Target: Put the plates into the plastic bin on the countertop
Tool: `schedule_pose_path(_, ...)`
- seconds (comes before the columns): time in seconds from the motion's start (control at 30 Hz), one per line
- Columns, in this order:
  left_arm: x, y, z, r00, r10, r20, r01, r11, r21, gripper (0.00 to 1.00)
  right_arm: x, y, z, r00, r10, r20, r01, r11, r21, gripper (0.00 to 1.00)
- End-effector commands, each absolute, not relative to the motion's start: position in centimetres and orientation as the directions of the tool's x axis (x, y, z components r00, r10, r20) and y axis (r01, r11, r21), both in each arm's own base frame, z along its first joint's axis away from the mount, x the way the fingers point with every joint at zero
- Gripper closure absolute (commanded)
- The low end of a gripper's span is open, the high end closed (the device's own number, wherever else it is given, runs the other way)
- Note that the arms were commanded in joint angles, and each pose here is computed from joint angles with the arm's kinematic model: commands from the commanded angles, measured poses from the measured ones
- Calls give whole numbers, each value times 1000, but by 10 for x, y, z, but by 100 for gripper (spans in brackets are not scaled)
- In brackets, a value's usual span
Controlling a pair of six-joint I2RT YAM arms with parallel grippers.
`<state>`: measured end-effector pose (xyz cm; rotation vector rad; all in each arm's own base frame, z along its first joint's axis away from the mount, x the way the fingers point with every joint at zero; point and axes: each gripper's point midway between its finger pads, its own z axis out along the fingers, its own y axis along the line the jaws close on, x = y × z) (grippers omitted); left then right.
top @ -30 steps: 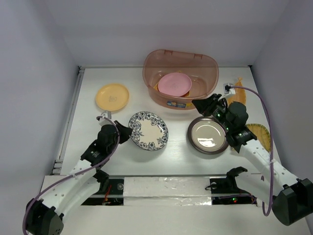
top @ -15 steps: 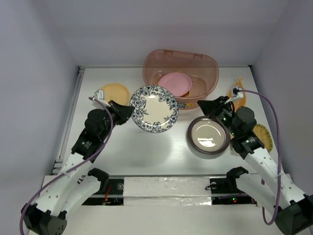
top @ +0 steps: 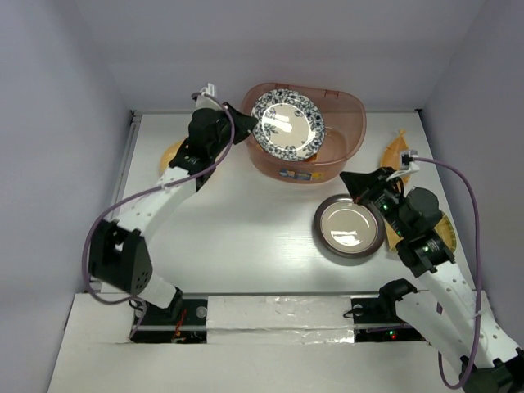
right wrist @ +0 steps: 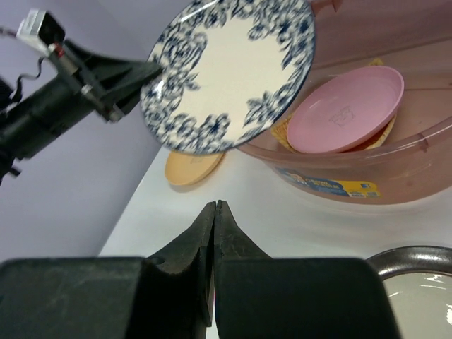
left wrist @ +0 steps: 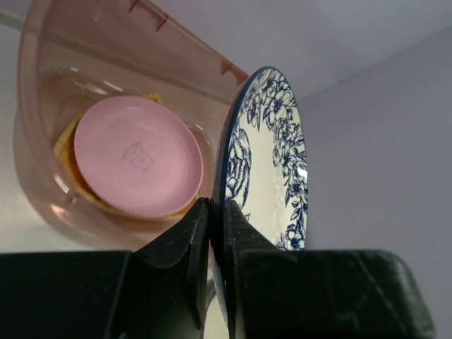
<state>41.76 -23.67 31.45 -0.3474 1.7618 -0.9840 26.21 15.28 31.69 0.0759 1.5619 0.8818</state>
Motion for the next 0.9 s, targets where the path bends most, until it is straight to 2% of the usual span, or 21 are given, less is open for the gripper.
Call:
schedule_pose_path(0.0,441,-250,428,-238,-732,-638,452,498,-740,100,255,152,337,-183,518,-836,-466,703,538,100)
schedule_pose_path(0.07,455,-254,438,-219,-731,-647,459,508,-729,100,255,151,337,-179,514,-839,-465,707,533,100)
schedule_pose_path(0.4,533,-291,373,-290,-678,-675,387,562,-731,100,258,151,330,-186,497,-848,-452,723,523,100)
schedule_pose_path(0.87,578,-302,272,-382,-574,-724,225,702,-676,100,260,153,317,-210,493,-844,-446,720,532,99)
